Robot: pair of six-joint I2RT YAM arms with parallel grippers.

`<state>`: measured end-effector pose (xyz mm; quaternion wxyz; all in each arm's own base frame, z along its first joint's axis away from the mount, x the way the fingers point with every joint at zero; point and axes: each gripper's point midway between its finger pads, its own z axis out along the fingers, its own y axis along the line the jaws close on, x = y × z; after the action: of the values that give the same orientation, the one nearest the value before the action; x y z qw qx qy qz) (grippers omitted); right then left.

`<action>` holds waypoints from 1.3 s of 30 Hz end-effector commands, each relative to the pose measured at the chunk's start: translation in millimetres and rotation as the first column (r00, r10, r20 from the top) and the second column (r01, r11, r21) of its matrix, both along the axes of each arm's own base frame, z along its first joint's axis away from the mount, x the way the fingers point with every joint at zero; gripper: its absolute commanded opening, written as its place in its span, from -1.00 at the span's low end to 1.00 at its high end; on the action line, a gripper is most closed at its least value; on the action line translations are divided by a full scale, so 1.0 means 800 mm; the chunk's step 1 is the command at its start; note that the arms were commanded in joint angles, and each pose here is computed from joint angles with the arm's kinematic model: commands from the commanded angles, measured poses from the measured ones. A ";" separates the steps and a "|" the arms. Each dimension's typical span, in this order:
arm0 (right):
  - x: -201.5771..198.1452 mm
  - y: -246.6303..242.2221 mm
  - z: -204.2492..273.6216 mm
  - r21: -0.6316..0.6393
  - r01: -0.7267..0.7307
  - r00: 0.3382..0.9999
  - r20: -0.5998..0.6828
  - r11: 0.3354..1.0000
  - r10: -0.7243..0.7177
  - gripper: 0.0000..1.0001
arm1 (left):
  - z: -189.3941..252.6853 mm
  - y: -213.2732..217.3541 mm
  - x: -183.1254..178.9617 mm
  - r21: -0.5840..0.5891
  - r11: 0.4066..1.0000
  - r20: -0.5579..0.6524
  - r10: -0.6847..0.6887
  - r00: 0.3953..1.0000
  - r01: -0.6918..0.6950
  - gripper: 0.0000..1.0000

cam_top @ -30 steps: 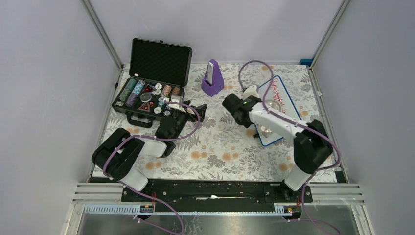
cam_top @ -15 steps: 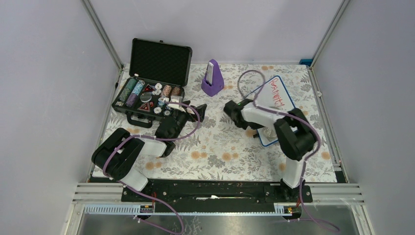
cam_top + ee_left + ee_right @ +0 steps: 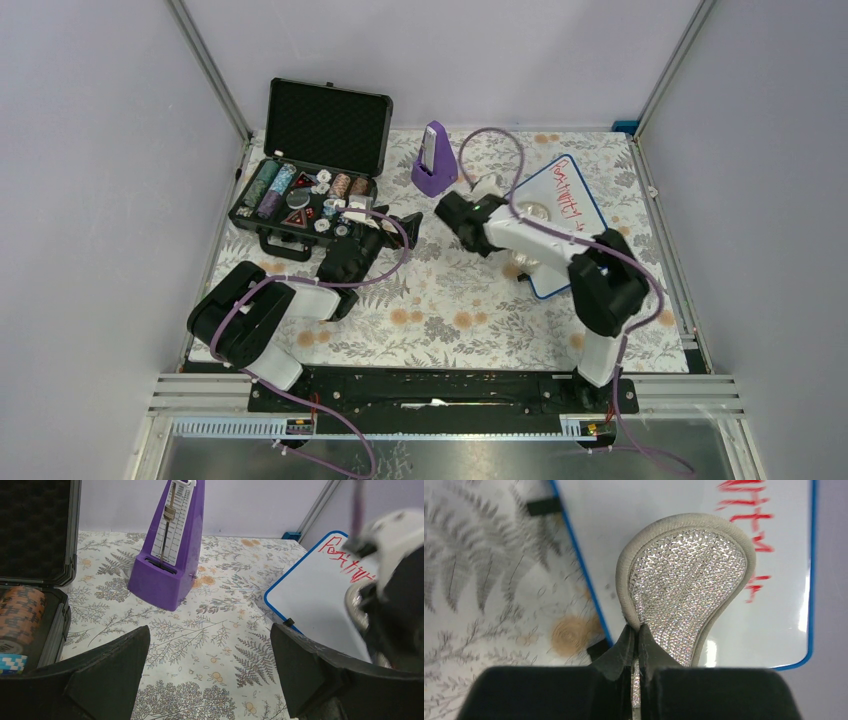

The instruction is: Erase the whiteboard

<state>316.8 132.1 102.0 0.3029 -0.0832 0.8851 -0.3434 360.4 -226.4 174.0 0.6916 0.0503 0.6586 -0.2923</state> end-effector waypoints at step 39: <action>0.079 -0.126 0.131 0.250 0.150 0.951 0.229 0.956 -0.209 -1.00 | 0.025 -0.001 0.003 -0.053 0.999 0.059 -0.009 0.998 0.012 0.98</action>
<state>364.9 68.0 149.8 0.3380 0.0126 0.9038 -0.2623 361.1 -226.0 171.6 0.6892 0.0503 0.6608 -0.2928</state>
